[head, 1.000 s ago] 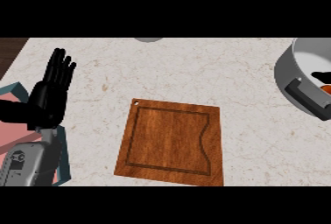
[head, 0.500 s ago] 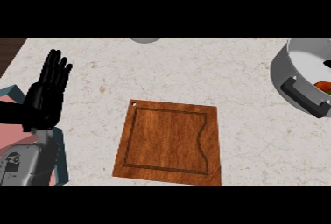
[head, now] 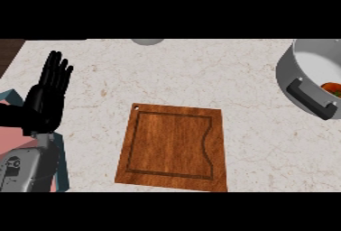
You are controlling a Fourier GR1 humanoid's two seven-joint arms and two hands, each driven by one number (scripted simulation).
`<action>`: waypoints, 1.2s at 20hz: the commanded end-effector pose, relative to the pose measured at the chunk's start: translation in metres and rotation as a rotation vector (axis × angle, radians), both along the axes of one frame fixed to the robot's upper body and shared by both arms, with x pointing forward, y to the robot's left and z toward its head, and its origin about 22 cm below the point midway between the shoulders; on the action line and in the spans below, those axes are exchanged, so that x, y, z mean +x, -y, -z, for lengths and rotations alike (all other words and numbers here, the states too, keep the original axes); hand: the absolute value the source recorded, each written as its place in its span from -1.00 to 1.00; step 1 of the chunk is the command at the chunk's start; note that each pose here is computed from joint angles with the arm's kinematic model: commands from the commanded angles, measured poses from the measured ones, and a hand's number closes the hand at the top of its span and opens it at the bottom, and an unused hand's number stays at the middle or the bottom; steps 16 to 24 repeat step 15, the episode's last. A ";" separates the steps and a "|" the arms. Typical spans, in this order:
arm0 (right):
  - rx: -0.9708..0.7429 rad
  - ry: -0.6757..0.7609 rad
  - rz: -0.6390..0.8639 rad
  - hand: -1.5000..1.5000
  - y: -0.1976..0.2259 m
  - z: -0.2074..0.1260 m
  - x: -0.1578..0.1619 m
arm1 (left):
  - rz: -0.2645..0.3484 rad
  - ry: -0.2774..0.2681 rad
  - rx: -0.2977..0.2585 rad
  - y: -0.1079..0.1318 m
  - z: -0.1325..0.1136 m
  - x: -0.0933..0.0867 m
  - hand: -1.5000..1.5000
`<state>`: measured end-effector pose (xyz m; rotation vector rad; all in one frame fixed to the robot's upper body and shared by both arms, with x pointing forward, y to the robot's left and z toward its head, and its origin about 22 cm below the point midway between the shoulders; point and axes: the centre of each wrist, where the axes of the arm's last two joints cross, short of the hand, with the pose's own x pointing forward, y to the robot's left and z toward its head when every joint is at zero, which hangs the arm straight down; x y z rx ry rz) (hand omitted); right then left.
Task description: Pick the tomato from the cutting board and place it in the pot
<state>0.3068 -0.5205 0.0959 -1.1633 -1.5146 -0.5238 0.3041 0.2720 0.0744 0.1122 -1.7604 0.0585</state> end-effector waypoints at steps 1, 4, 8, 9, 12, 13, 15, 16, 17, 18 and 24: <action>0.008 0.046 0.019 -1.00 0.028 -0.002 -0.034 | -0.006 0.000 0.001 0.006 -0.011 -0.003 0.00; -0.014 0.062 0.049 -1.00 0.046 0.002 -0.059 | 0.011 -0.003 -0.001 0.002 0.000 0.002 0.00; 0.002 0.044 0.057 -1.00 0.052 0.013 -0.078 | -0.001 0.010 0.002 0.000 0.003 -0.006 0.00; -0.001 0.071 0.047 -1.00 0.051 0.015 -0.087 | 0.011 -0.003 0.013 0.001 0.009 0.006 0.00; 0.005 0.076 0.037 -1.00 0.079 0.013 -0.119 | 0.017 -0.007 0.003 0.006 0.012 -0.002 0.00; -0.010 0.061 0.038 -1.00 0.080 0.010 -0.132 | -0.003 0.002 0.006 -0.002 -0.003 -0.003 0.00; -0.022 0.067 0.069 -1.00 0.089 0.022 -0.147 | 0.005 0.000 -0.004 0.010 -0.016 0.003 0.00; -0.022 0.067 0.069 -1.00 0.089 0.022 -0.147 | 0.005 0.000 -0.004 0.010 -0.016 0.003 0.00; -0.022 0.067 0.069 -1.00 0.089 0.022 -0.147 | 0.005 0.000 -0.004 0.010 -0.016 0.003 0.00; -0.022 0.067 0.069 -1.00 0.089 0.022 -0.147 | 0.005 0.000 -0.004 0.010 -0.016 0.003 0.00; -0.022 0.067 0.069 -1.00 0.089 0.022 -0.147 | 0.005 0.000 -0.004 0.010 -0.016 0.003 0.00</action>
